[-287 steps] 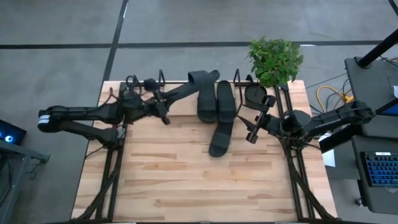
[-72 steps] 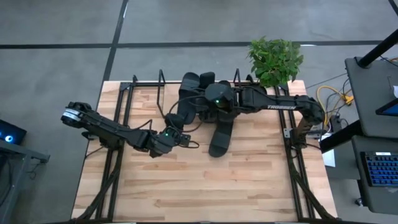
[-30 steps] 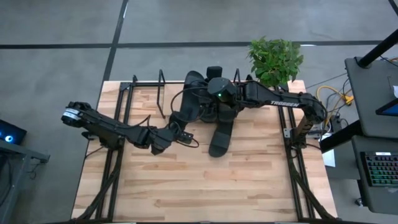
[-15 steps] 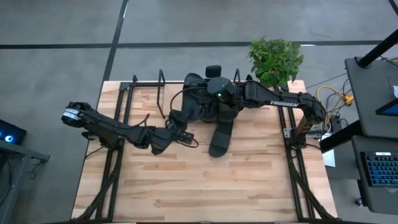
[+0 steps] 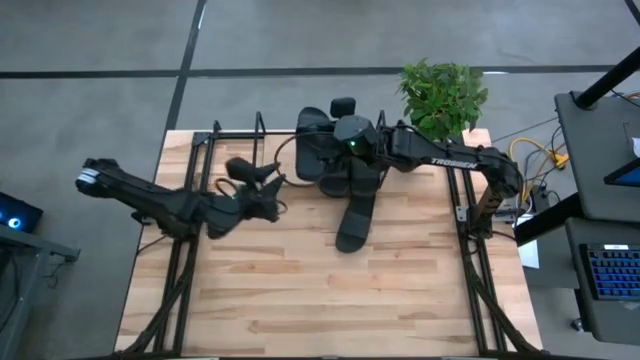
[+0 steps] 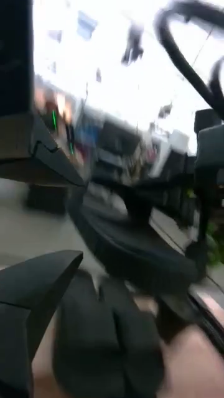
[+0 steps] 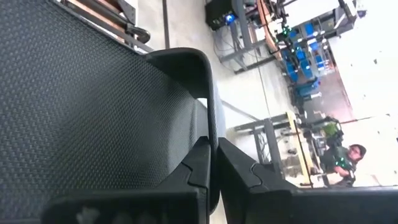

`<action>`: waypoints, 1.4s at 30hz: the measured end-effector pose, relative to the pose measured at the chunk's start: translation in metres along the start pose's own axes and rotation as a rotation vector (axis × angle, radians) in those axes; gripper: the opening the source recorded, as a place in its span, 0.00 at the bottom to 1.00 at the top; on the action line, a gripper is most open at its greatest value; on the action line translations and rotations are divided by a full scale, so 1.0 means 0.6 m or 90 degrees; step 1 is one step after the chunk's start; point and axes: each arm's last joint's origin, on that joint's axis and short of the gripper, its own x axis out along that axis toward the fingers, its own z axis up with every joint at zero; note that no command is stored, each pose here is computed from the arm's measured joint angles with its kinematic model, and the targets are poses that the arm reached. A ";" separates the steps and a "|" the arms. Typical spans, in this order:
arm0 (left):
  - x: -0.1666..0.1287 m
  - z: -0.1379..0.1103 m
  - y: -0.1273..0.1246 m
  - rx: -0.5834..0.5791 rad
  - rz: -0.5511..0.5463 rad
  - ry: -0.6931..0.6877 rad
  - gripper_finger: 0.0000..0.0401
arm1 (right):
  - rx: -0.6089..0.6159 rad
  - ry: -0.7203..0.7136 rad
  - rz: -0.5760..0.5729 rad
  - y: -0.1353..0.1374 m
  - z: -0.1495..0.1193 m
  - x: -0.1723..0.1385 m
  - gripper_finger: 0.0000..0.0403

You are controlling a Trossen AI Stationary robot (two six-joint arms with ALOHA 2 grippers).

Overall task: Pick and place slides into the shelf
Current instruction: Put the top left black slides on the shelf

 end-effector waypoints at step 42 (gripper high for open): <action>-0.064 -0.154 0.018 -0.395 -0.166 -0.078 0.40 | -0.042 0.013 -0.025 0.243 -0.087 0.195 0.02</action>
